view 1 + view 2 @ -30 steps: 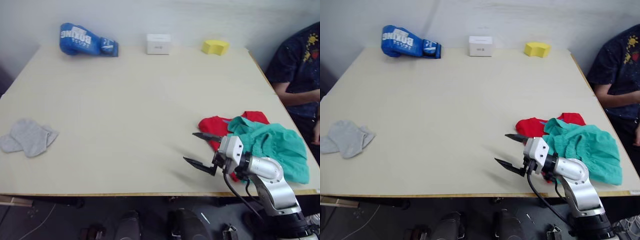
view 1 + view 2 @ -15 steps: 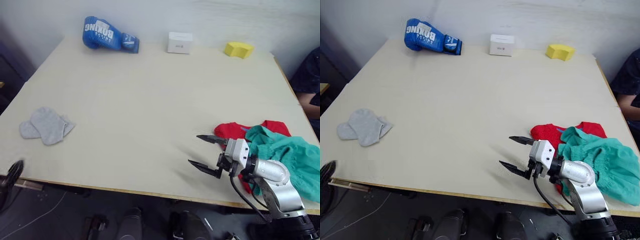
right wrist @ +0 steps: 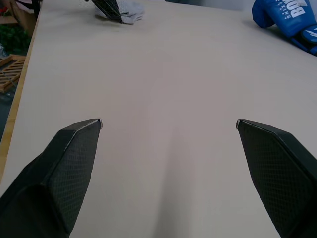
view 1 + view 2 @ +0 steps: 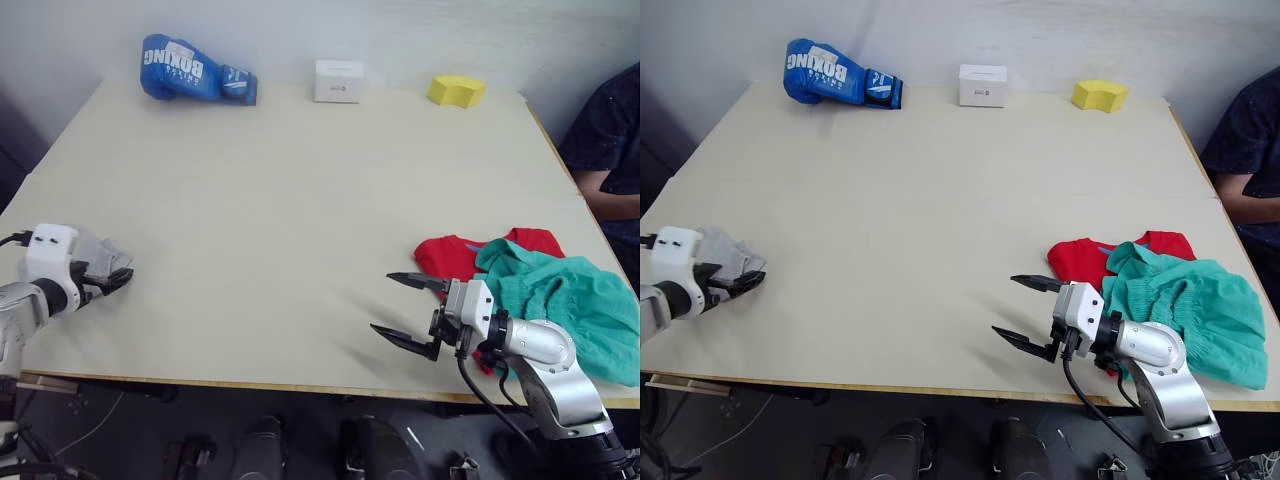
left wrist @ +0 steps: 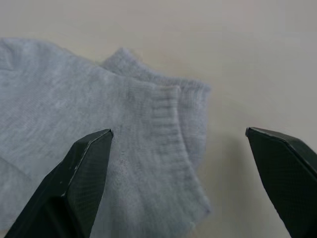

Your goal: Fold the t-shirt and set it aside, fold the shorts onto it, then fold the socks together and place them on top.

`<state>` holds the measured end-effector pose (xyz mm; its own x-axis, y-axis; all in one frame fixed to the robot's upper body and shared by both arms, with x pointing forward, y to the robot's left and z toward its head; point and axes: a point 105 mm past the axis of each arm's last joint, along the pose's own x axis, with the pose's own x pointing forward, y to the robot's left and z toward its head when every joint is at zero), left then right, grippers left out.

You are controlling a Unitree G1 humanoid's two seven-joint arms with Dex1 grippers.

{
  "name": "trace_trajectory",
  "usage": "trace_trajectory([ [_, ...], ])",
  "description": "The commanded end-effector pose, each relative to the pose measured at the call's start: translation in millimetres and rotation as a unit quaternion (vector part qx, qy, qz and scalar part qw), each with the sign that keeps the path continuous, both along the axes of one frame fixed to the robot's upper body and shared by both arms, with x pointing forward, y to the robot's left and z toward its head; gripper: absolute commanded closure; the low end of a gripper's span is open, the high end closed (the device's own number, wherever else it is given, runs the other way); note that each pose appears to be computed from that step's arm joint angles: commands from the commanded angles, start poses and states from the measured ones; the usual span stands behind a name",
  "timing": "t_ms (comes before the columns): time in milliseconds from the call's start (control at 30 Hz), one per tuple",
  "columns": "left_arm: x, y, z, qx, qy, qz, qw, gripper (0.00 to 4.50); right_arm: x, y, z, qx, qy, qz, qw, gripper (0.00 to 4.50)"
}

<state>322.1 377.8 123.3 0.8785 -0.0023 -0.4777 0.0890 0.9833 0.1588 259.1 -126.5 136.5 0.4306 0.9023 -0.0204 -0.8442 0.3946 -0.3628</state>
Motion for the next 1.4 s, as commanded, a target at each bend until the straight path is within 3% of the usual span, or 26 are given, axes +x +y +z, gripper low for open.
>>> trace_trajectory([
  [33,11,7,-4,-0.012,-0.014,0.0,1.0,0.59,1,-3,9,0.001,-0.02,-0.008,1.0,0.0],
  [133,18,-1,-4,-0.011,-0.014,-0.037,0.999,1.57,-3,-3,8,-0.001,-0.017,-0.006,1.0,0.0],
  [267,18,-15,-2,0.03,-0.001,-0.101,0.994,2.82,-5,-7,2,-0.017,-0.017,-0.014,1.0,0.0],
  [333,10,-26,-6,0.076,0.026,-0.166,0.983,3.51,-5,-12,-1,-0.039,-0.024,-0.019,0.999,0.0],
  [433,-8,-57,-9,0.064,0.043,-0.243,0.967,4.45,6,-28,6,-0.038,-0.029,-0.057,0.997,0.0],
  [467,-15,-73,-9,0.055,0.046,-0.276,0.959,4.48,6,-31,7,-0.043,-0.029,-0.06,0.997,0.0],
  [633,-38,-150,6,-0.007,0.028,-0.398,0.917,4.48,-1,-36,1,-0.061,-0.012,-0.052,0.997,0.0],
  [833,-43,-219,7,0.001,0.004,-0.503,0.864,4.48,-7,-32,-2,-0.054,0.001,-0.055,0.997,0.0],
  [1067,-29,-261,-7,-0.036,-0.022,-0.507,0.861,4.48,-9,-26,-1,-0.05,0.004,-0.063,0.997,0.0],
  [1267,-27,-266,1,-0.068,-0.05,-0.519,0.851,2.71,-10,-21,-1,-0.015,0.027,-0.077,0.997,0.0],
  [1400,-40,-253,21,-0.099,-0.08,-0.582,0.803,1.46,-10,1,-6,-0.025,0.03,-0.039,0.998,0.0],
])
